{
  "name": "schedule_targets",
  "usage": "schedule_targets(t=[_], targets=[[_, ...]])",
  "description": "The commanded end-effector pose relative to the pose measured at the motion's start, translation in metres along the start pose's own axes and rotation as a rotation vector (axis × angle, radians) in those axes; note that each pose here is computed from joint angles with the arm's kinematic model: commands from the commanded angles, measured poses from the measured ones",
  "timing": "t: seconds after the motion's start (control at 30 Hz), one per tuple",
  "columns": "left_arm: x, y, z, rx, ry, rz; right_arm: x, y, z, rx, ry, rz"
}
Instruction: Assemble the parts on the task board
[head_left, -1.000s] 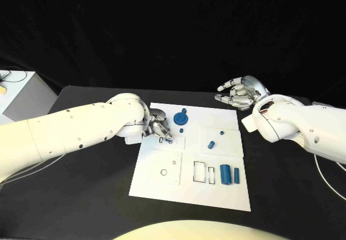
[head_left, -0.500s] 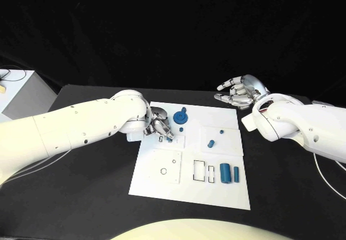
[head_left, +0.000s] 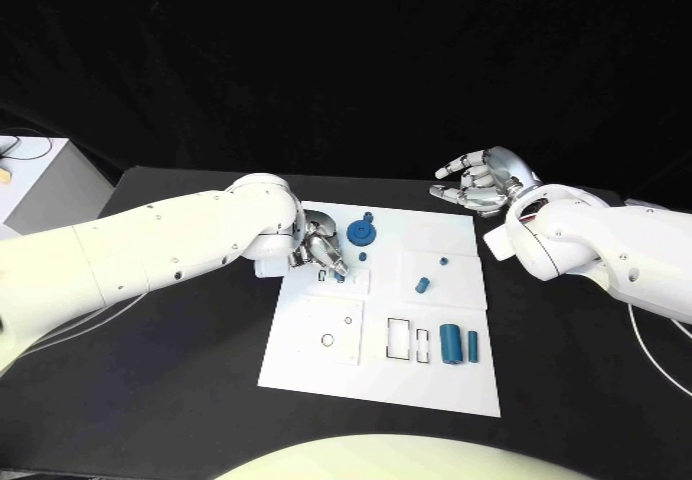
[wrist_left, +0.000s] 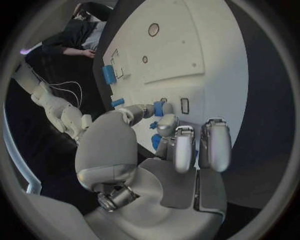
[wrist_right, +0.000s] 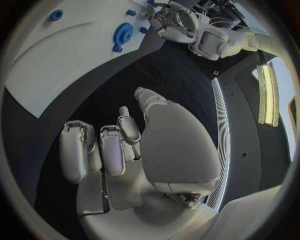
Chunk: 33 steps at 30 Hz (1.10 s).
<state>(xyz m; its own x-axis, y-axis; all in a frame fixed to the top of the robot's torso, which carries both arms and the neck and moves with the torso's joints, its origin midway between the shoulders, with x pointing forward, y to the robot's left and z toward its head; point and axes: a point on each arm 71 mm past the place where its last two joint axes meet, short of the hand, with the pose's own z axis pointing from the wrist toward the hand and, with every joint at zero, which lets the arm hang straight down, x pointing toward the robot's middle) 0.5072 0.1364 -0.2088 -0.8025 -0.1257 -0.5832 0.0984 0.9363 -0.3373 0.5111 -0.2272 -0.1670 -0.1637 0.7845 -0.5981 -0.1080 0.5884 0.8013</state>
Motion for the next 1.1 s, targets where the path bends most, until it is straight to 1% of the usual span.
schedule_targets(t=[0.03,0.33,0.7,1.1], targets=[[0.0026,-0.0018,-0.0002,0.002,0.033,0.017,0.0011,0.0000,-0.0002,-0.006,0.017,-0.006],[0.0023,-0.0003,0.0000,-0.003,0.036,0.022,0.0010,-0.0003,-0.0001,-0.004,0.018,-0.006],[0.0022,-0.0005,0.0012,-0.005,0.037,0.024,0.0016,0.0000,0.0002,-0.004,0.021,-0.006],[0.0030,0.0006,0.0016,-0.009,0.049,0.031,0.0015,-0.0001,0.0002,-0.004,0.021,-0.007]])
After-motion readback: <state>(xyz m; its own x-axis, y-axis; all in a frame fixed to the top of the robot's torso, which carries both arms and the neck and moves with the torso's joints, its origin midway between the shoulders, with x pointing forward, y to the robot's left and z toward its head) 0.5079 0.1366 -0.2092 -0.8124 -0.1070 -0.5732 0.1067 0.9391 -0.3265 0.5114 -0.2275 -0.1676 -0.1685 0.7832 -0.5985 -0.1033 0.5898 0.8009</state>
